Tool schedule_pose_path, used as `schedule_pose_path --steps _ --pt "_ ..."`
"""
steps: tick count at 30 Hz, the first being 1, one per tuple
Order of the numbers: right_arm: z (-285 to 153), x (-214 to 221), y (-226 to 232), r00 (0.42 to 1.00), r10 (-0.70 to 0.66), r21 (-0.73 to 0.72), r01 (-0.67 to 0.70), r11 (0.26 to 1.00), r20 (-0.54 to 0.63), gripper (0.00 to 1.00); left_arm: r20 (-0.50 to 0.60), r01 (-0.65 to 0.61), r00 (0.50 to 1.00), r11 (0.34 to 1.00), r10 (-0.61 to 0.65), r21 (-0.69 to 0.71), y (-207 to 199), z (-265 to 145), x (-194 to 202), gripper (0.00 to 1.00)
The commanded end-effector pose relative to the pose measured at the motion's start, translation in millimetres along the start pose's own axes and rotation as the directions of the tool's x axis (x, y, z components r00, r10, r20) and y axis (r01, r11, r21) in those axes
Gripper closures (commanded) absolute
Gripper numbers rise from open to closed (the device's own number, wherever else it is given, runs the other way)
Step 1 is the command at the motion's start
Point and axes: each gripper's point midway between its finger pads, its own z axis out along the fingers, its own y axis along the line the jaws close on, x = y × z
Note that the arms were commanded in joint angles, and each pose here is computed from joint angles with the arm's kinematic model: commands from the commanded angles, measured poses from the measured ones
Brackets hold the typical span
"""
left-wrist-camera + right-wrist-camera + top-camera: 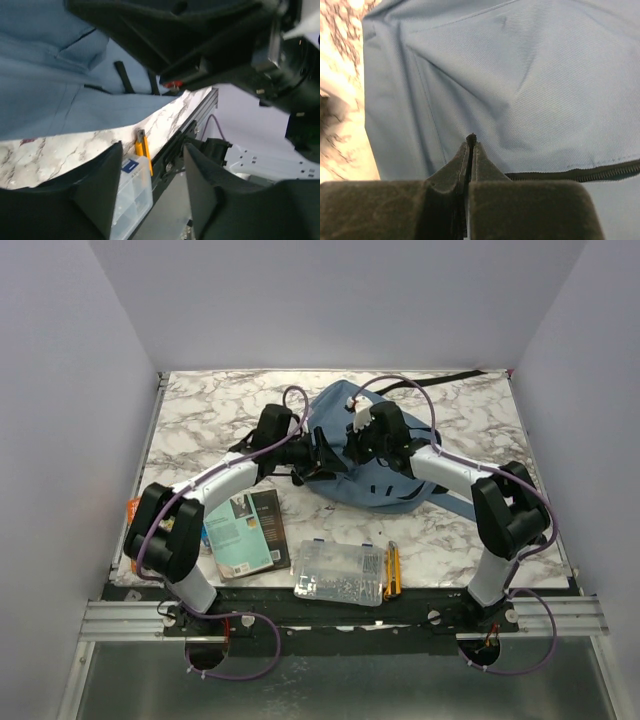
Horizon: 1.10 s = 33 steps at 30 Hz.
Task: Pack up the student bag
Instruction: Zip the student bag at the center of the board.
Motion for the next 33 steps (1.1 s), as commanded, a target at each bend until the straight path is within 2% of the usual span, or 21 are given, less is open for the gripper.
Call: schedule_pose_path --steps 1,3,5,8,9,14,17,19,22,29,33 --pt "-10.9 -48.2 -4.8 0.964 0.221 0.033 -0.229 0.973 0.149 1.00 0.011 0.018 1.000 0.999 -0.018 0.038 -13.3 19.0 -23.9 0.51" --pt "-8.8 -51.2 -3.7 0.947 0.288 0.019 -0.294 0.956 0.144 1.00 0.010 0.048 0.999 0.998 -0.048 -0.034 5.9 28.5 -27.6 0.55" --pt "-8.3 -55.3 -2.3 0.927 0.348 0.002 -0.352 0.936 0.142 0.99 -0.004 0.027 1.000 0.992 -0.028 -0.126 23.7 33.5 -25.0 0.54" --pt "-11.8 -62.9 3.7 0.903 0.406 -0.031 -0.406 0.913 0.143 0.99 0.052 -0.051 0.996 0.967 0.066 -0.250 41.5 27.4 -23.7 0.37" --pt "-13.0 -64.0 4.8 0.893 0.428 -0.034 -0.427 0.903 0.141 0.99 0.070 -0.075 0.993 0.959 0.097 -0.272 42.6 23.0 -22.9 0.34" --pt "-23.2 -74.0 -1.2 0.834 0.525 -0.031 -0.528 0.849 0.171 1.00 0.149 -0.069 0.982 0.948 0.120 -0.311 45.2 4.3 -16.3 0.33" --pt "-25.4 -78.9 -2.7 0.815 0.552 -0.042 -0.554 0.832 0.178 0.99 0.183 0.039 0.983 0.943 0.024 -0.329 57.5 -3.4 -4.3 0.29" --pt "-25.3 -80.3 -1.1 0.816 0.553 -0.053 -0.553 0.831 0.169 1.00 0.230 0.248 0.958 0.890 -0.169 -0.382 75.7 -12.0 8.5 0.25" --pt "-26.6 -80.1 -0.4 0.816 0.553 -0.057 -0.552 0.832 0.169 0.99 0.227 0.412 0.909 0.843 -0.351 -0.345 80.3 -11.8 23.8 0.20" --pt "-30.0 -86.1 4.2 0.791 0.585 -0.088 -0.580 0.810 0.179 0.99 0.280 0.557 0.822 0.803 -0.496 -0.213 90.8 4.1 7.4 0.12" --pt "-28.3 -87.6 7.1 0.765 0.621 -0.109 -0.612 0.784 0.171 0.99 0.301 0.535 0.827 0.830 -0.475 -0.161 93.3 21.9 -12.6 0.13"
